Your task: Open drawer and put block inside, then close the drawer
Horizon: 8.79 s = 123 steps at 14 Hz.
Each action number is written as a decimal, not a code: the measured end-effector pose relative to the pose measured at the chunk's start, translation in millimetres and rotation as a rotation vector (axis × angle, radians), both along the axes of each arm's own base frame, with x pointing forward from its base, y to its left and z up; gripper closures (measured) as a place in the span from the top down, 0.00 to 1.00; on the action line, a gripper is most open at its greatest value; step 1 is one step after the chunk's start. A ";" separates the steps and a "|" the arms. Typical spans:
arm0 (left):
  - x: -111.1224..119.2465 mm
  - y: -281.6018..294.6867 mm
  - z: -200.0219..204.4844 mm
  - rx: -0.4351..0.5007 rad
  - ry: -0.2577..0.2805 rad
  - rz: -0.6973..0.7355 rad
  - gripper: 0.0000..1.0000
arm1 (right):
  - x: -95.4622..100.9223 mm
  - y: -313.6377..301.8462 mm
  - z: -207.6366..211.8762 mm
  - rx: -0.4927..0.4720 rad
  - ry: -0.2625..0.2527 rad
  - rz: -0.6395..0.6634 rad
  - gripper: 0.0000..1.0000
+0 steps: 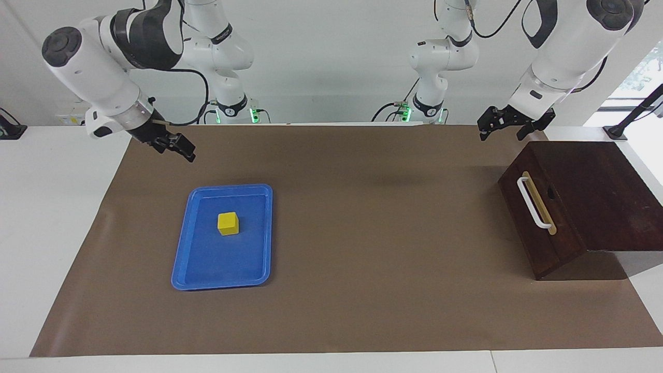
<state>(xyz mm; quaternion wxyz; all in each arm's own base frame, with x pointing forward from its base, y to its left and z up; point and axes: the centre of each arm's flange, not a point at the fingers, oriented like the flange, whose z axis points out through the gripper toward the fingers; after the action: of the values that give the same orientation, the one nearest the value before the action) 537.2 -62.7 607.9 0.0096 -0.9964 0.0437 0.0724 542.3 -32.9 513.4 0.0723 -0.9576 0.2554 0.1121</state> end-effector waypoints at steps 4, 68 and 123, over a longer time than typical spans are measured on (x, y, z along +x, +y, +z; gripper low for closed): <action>0.0 0.0 0.0 0.000 0.000 0.000 1.00 | 14.0 -29.9 -75.4 0.148 0.103 -0.316 1.00; 47.4 -84.1 -112.3 0.082 -0.135 1.130 1.00 | 89.1 90.0 -108.8 0.319 0.301 -0.780 0.55; 61.9 -37.3 -16.4 0.002 -0.091 1.751 0.56 | 65.0 293.1 -19.2 0.282 0.324 -0.871 1.00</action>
<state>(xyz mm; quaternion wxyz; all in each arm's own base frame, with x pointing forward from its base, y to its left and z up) 599.1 -100.0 591.5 -0.0469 -0.6736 -0.7374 0.0141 607.3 260.3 494.2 0.2010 -0.7126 0.6229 0.2526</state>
